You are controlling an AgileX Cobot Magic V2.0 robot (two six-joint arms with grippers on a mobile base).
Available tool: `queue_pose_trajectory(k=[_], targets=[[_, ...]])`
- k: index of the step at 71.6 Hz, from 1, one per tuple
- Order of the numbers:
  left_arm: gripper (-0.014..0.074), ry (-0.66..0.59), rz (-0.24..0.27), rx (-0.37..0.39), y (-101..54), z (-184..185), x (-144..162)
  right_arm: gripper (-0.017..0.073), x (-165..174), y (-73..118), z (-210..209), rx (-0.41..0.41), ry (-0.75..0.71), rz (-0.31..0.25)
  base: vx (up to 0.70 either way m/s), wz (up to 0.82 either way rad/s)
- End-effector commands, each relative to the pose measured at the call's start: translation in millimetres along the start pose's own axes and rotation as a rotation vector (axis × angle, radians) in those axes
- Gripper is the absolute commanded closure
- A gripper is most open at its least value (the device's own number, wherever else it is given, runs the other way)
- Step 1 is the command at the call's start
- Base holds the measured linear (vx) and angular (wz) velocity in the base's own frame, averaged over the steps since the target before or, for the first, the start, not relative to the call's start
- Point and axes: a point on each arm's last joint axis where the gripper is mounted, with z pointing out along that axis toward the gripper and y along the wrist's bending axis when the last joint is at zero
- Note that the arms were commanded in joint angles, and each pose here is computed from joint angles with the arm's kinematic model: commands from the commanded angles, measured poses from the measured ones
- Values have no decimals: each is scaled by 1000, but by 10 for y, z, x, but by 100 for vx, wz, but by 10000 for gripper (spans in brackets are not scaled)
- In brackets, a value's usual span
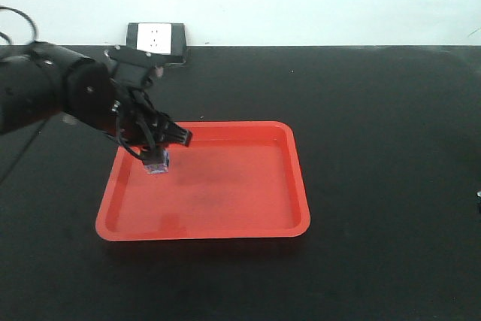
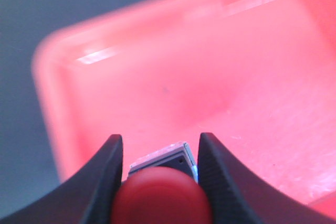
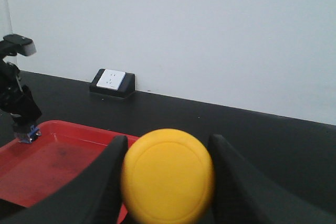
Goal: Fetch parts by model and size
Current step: 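Lower the red-capped button into the tray with the left gripper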
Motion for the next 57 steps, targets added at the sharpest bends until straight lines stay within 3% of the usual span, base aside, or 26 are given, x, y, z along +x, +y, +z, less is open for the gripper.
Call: queue_pose_trajectory(k=[1,26,43,57], targets=[[525,-105,-1,22,-55,-77,-157,569,-153,-10,-11,7,-99,-12,0,0],[407,-31,-2,20,-72,370,-69,569,-153,-10,-11,7,-99,-12,0,0],[165,9,-2,14,-69,430,-29,569,-153,-10,-11,7,-99,-12,0,0],[8,-47,-9,22,-66,183,-102,569,-153,-10,-11,7,-99,-12,0,0]])
